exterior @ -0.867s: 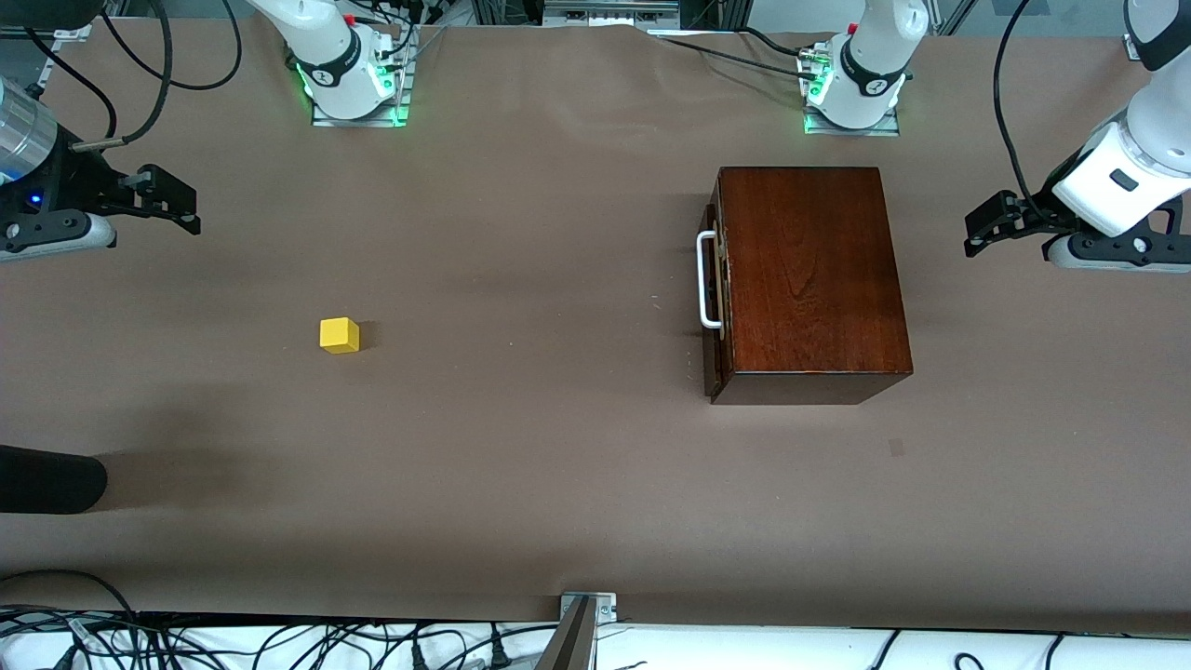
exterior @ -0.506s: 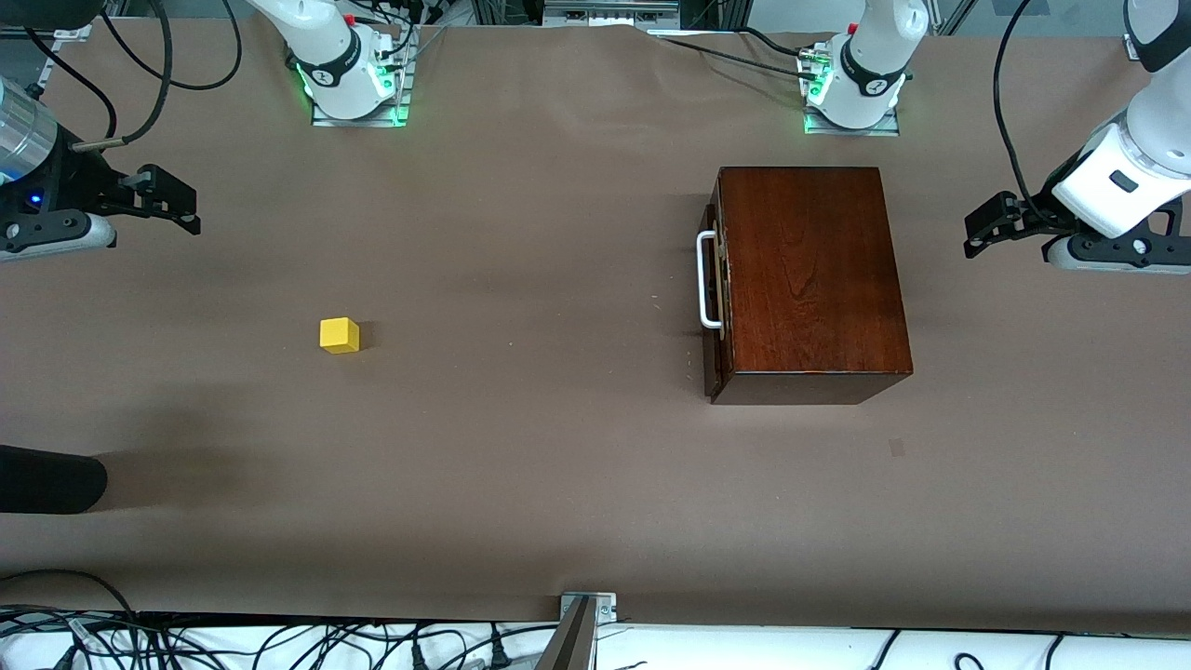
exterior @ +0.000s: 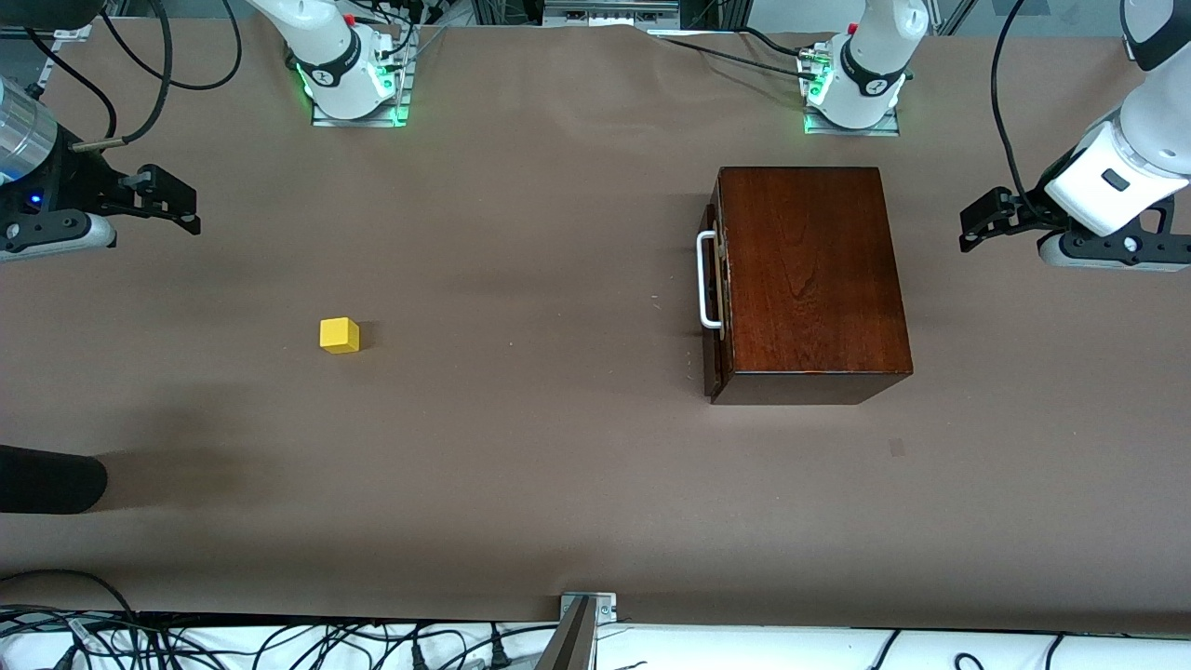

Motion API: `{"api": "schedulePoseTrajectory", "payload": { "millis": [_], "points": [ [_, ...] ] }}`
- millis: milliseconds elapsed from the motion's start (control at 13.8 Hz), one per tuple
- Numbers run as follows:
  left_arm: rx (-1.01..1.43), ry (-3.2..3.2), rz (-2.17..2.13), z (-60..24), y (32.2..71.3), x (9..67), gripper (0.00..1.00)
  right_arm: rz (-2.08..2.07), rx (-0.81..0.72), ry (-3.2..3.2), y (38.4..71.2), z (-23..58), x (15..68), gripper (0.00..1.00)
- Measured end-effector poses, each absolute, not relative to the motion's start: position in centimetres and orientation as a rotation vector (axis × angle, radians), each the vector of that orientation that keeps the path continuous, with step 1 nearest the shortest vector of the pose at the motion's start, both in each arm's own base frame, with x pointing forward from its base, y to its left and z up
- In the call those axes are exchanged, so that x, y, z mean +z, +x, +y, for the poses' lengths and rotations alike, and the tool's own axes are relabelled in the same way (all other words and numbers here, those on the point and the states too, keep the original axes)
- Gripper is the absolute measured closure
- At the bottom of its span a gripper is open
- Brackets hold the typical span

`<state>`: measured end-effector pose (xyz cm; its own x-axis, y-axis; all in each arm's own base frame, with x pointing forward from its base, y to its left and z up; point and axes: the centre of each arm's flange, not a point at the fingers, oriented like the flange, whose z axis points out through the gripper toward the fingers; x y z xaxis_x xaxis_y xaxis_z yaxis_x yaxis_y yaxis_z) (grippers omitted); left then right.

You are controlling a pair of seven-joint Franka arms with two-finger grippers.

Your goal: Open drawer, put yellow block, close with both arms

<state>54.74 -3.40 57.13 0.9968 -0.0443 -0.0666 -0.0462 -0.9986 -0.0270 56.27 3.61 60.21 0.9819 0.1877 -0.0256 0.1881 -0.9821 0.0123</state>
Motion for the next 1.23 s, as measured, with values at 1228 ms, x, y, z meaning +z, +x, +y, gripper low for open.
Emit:
{"api": "schedulePoseTrajectory", "payload": {
  "millis": [1228],
  "points": [
    [0.285,-3.063,0.358,-21.6,51.3,54.1,0.00,0.294,-0.038,3.113,56.3,3.6,60.2,0.00]
  ]
}}
